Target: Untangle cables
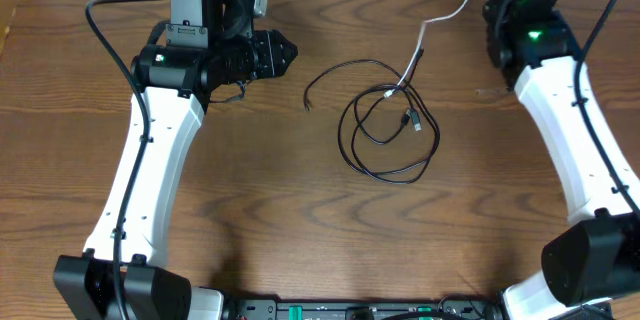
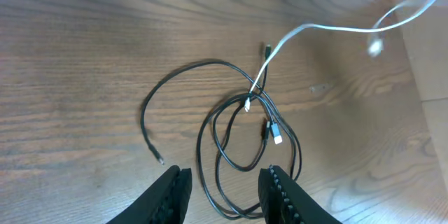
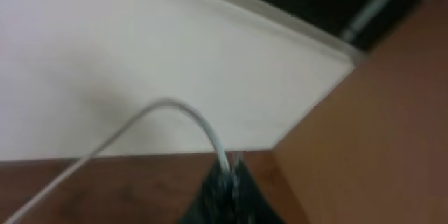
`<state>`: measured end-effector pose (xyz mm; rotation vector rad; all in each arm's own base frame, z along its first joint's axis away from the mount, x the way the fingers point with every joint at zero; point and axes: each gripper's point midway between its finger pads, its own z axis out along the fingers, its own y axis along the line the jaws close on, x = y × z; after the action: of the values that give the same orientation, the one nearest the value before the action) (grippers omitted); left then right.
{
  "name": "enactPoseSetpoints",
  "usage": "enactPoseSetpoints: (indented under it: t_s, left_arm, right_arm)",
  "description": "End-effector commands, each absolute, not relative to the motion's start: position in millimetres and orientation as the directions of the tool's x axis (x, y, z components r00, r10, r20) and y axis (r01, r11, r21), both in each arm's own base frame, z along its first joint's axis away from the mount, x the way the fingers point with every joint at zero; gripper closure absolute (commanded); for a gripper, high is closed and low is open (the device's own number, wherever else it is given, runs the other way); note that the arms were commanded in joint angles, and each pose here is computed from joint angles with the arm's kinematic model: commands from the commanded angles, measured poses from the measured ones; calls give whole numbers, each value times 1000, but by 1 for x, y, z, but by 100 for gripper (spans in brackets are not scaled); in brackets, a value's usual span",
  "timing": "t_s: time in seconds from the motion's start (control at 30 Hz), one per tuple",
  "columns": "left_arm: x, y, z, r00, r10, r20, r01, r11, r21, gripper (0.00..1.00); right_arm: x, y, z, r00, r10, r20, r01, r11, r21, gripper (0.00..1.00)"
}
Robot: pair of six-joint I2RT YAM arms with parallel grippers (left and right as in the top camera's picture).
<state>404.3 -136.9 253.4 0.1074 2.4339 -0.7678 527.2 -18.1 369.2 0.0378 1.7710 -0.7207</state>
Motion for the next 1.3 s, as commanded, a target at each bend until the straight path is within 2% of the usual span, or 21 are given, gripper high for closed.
enactPoseSetpoints:
  t_s: [0.0,0.1,0.2,0.43,0.67,0.93,1.1,1.27]
  left_arm:
    - [407,-134,248,-824,-67,-562,257,841,-477,63]
    - [407,-134,248,-823,-67,-564,258,840,-477,63]
    - [407,-134,248,-825,-67,-561,256,841,-477,63]
    - [407,-134,248,-825,-67,-561,256,841,-477,63]
    - [407,-134,248,-824,-67,-563,255,843,-474,63]
    - [406,-142,246,-827,-62,-558,263,836,-482,63]
    - [402,-210,221,-831,66,-553,384,787,-482,62]
    - [405,-258,173,-868,114,-483,388,764,-516,61]
  right_arm:
    - [527,3,414,-234,-259,-937,170,938,-301,99]
    - [520,17,454,-159,-196,-968,19,979,-202,99]
    - [512,18,491,-74,-160,-984,-41,987,-157,99]
    - [495,-10,543,37,-145,-989,0,989,-145,99]
    - [483,-11,561,80,22,-997,-120,993,12,99]
    - [485,-15,565,105,16,-994,-112,994,5,99]
    - [485,-13,556,68,21,-997,-115,993,13,99]
    - [486,-14,544,18,26,-999,-114,993,24,99]
